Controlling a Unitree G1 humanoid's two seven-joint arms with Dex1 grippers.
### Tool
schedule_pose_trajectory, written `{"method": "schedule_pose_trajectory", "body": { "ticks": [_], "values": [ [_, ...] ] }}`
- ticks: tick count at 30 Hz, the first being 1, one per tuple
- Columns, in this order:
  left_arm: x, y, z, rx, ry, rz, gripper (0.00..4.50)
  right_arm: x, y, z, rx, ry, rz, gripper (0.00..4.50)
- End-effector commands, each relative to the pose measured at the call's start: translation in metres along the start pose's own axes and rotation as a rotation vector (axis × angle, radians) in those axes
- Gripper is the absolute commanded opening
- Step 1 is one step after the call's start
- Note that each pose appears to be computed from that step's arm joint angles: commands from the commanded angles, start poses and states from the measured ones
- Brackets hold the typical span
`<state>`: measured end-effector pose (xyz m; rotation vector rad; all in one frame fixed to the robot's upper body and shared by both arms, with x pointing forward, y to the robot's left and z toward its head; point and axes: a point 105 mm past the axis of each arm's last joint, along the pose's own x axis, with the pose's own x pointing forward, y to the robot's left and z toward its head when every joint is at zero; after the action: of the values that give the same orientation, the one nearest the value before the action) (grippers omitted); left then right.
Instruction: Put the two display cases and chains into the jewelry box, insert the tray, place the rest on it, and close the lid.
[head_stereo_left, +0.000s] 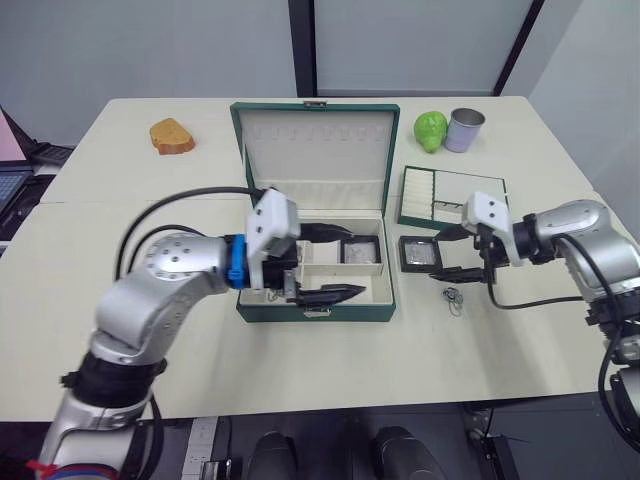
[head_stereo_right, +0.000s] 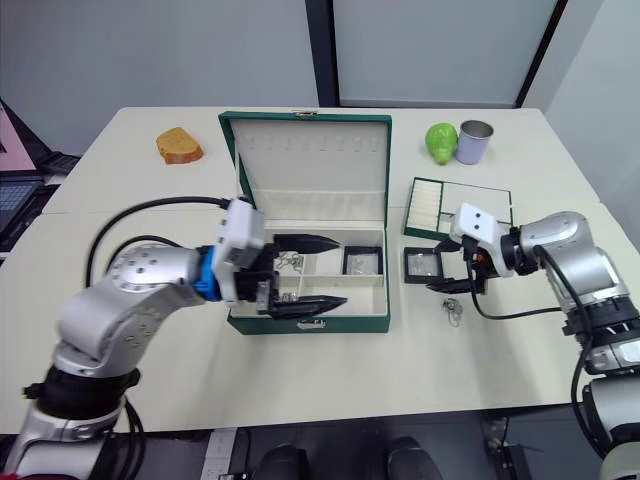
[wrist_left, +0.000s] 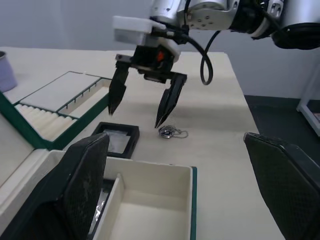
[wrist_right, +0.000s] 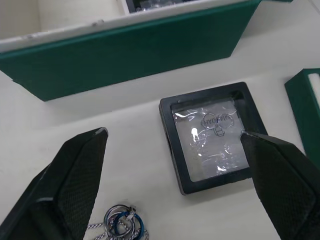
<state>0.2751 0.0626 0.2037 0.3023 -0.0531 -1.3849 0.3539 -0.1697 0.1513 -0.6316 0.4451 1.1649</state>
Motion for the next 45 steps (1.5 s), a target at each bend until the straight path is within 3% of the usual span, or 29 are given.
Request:
{"method": "schedule_pose_trajectory", "body": {
  "ticks": [1,8,11,17,26,36,40,45],
  "values": [
    [0.011,0.002,-0.001,0.092,0.011,0.014,4.46,0.002,-0.006,0.002,-0.047,0.019,-0.022,4.50],
    [0.020,0.012,0.003,0.087,-0.046,0.073,4.46,0.013,-0.003,0.004,-0.053,-0.006,0.000,4.50],
    [0.022,0.011,0.003,0.087,-0.048,0.072,4.50,0.015,-0.004,0.006,-0.057,-0.013,-0.004,3.95],
    [0.023,0.008,0.005,0.065,-0.060,0.060,4.50,0.018,-0.005,0.005,-0.052,-0.017,-0.006,2.09],
    [0.022,0.011,0.003,0.067,-0.052,0.072,4.50,0.016,-0.011,0.003,-0.042,-0.031,-0.039,0.05],
    [0.018,0.013,0.003,0.095,-0.048,0.089,4.50,0.002,-0.012,0.021,-0.014,-0.125,-0.061,0.02],
    [-0.001,0.008,0.006,0.090,-0.047,0.109,4.50,-0.023,-0.004,0.041,-0.017,-0.157,-0.052,0.02],
    [-0.038,-0.005,0.002,0.040,0.000,0.161,4.50,-0.049,0.030,0.071,0.028,-0.196,0.089,0.02]
  ]
}}
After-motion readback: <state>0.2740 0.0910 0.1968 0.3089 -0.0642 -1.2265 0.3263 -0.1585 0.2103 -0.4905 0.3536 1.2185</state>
